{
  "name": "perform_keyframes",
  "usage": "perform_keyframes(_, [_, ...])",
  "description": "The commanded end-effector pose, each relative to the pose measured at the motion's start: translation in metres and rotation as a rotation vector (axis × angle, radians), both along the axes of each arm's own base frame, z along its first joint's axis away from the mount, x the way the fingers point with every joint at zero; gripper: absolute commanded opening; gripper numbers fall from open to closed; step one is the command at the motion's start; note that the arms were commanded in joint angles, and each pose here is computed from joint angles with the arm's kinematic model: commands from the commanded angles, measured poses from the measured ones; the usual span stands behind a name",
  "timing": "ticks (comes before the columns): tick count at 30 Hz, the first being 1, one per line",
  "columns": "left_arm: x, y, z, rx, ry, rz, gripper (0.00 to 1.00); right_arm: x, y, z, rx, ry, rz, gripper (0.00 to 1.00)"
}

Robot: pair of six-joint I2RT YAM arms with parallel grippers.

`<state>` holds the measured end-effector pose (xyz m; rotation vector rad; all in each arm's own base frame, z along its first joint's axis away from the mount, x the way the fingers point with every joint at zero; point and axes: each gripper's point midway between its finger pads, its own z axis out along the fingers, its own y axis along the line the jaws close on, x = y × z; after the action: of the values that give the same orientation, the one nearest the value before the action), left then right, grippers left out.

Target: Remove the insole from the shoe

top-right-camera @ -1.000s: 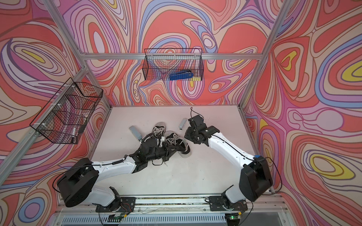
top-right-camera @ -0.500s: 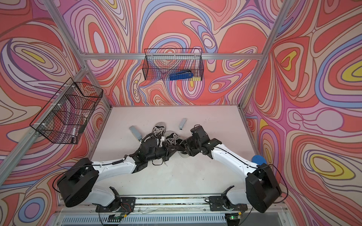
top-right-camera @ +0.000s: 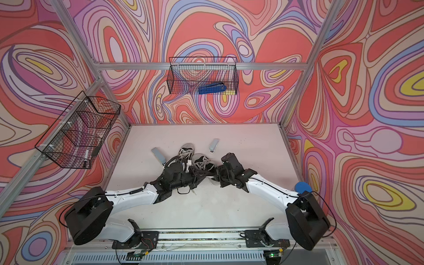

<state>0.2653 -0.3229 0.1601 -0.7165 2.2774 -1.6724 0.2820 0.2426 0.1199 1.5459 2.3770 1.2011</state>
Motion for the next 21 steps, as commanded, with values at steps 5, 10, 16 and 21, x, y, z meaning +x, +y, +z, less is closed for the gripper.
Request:
perform_keyframes(5, [0.008,0.105,-0.007,0.483,-0.055,0.111,0.45,-0.006,-0.004,-0.001,-0.036,-0.034,0.043,0.00])
perform_keyframes(10, [0.005,0.130,-0.022,0.699,0.009,0.079,0.51,-0.004,0.002,-0.002,-0.058,-0.062,0.114,0.00])
perform_keyframes(16, [0.018,0.118,-0.028,0.793,0.050,0.028,0.59,-0.003,0.003,0.000,-0.072,-0.087,0.143,0.00])
perform_keyframes(21, [0.036,0.096,-0.033,0.768,0.047,0.019,0.74,-0.002,0.004,0.002,-0.067,-0.100,0.152,0.00])
